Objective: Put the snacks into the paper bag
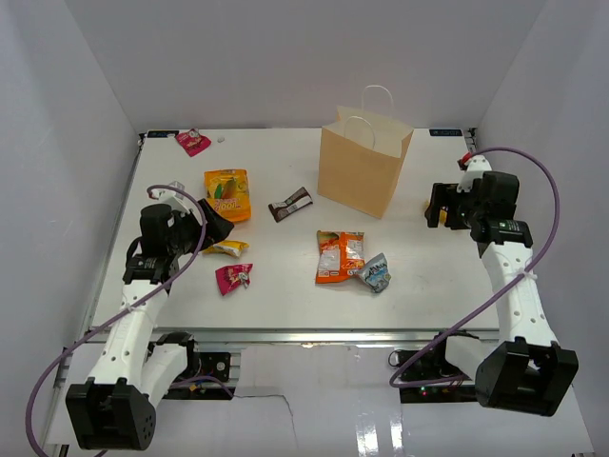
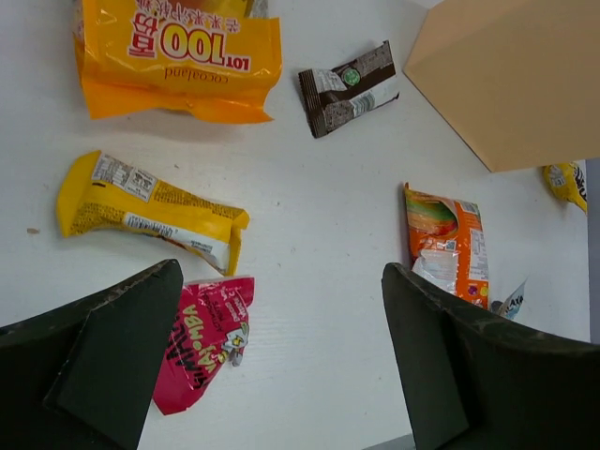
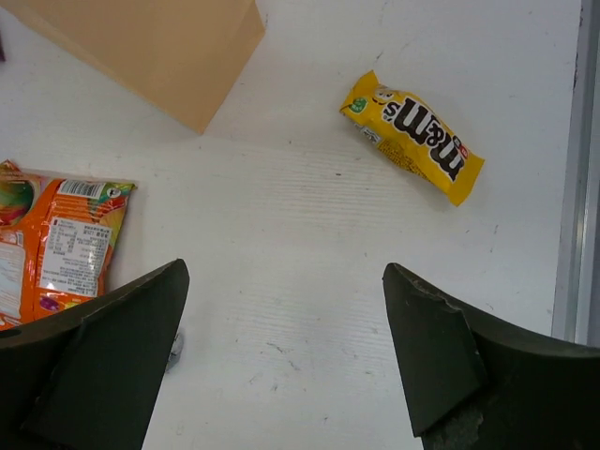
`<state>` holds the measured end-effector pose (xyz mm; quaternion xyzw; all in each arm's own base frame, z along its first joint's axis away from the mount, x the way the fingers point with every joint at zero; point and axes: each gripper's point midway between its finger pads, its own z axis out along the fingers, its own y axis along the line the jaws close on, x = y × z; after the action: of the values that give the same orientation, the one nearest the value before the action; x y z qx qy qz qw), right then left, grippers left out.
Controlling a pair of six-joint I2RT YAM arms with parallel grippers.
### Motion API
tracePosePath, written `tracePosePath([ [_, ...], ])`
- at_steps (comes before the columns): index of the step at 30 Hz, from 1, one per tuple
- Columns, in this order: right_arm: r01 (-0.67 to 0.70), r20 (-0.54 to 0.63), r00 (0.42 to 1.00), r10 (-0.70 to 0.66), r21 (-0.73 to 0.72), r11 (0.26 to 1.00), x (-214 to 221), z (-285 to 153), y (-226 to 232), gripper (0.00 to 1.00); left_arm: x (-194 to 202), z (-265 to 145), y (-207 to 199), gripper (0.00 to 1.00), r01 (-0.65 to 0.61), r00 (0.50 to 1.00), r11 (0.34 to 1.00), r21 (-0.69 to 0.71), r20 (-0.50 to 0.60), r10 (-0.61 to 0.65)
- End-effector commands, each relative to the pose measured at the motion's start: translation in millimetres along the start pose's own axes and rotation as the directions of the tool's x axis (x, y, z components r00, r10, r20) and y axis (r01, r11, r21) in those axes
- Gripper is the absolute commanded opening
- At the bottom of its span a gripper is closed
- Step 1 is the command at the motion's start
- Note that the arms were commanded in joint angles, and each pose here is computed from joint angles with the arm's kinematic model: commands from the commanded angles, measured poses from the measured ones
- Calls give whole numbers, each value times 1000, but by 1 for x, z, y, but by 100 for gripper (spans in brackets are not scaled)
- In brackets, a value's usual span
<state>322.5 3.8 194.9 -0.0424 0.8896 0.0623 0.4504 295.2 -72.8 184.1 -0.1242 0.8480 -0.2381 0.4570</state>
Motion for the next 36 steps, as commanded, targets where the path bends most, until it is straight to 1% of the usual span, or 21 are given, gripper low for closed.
tracePosePath([
  [1, 69, 57, 996, -67, -29, 997, -11, -13, 6, 90, 8, -13, -10, 98, 14, 1000, 999, 49, -10, -13],
  [3, 297, 124, 954, -273, -251, 921, -8, -20, 42, 90, 14, -19, -9, 98, 33, 999, 999, 41, -21, -32],
  [4, 398, 168, 917, -361, -348, 849, -3, -26, 59, 90, 14, -23, -9, 98, 37, 999, 999, 39, -12, -36],
  [5, 547, 257, 835, -487, -497, 674, 17, -40, 86, 90, 18, -25, -8, 98, 51, 999, 998, 30, -21, -50],
  [8, 607, 326, 778, -537, -611, 508, 39, -56, 111, 90, 26, -27, -5, 98, 66, 997, 998, 22, -41, -65],
  [11, 644, 355, 728, -586, -647, 408, 51, -54, 121, 90, 30, -31, -3, 98, 91, 994, 996, 2, -52, -91],
  [12, 682, 385, 668, -636, -659, 317, 58, -54, 135, 90, 31, -32, -3, 98, 107, 993, 994, -2, -53, -107],
  [13, 689, 371, 636, -676, -667, 283, 63, -46, 137, 90, 31, -33, -4, 98, 117, 992, 993, -6, -53, -117],
  [14, 723, 337, 565, -753, -642, 256, 65, -38, 131, 91, 33, -33, -2, 98, 129, 990, 991, -21, -61, -130],
  [15, 745, 365, 483, -796, -649, 154, 74, -37, 144, 93, 33, -33, -1, 98, 154, 986, 988, -29, -62, -156],
  [18, 739, 317, 334, -888, -673, 38, 98, -19, 148, 100, 36, -31, 1, 98, 220, 972, 974, -60, -73, -224],
  [19, 741, 292, 298, -909, -671, 28, 101, -14, 145, 100, 38, -30, 3, 98, 239, 967, 968, -75, -76, -244],
  [20, 739, 289, 280, -915, -674, 13, 104, -10, 146, 95, 40, -30, 5, 98, 254, 962, 963, -89, -81, -261],
  [21, 743, 301, 260, -918, -669, -10, 104, -7, 152, 94, 41, -30, 6, 98, 267, 958, 958, -102, -83, -276],
  [24, 716, 302, 283, -910, -698, -9, 103, 2, 165, 94, 46, -30, 9, 98, 304, 945, 944, -125, -89, -316],
  [25, 683, 250, 319, -914, -729, 39, 109, 9, 167, 94, 47, -31, 9, 98, 308, 943, 943, -126, -93, -320],
  [28, 630, 186, 349, -918, -772, 83, 119, 18, 168, 97, 50, -32, 8, 98, 311, 941, 943, -120, -99, -323],
  [31, 631, 279, 288, -916, -775, -37, 135, 19, 168, 98, 60, -31, 10, 98, 317, 936, 940, -124, -120, -331],
  [32, 655, 337, 243, -910, -748, -102, 135, 25, 169, 98, 62, -31, 12, 98, 318, 934, 939, -128, -126, -334],
  [34, 649, 358, 208, -910, -747, -146, 141, 33, 167, 97, 67, -29, 12, 98, 320, 930, 938, -132, -146, -337],
  [36, 587, 342, 197, -919, -792, -169, 155, 37, 163, 82, 65, -28, 11, 98, 309, 933, 943, -127, -151, -326],
])
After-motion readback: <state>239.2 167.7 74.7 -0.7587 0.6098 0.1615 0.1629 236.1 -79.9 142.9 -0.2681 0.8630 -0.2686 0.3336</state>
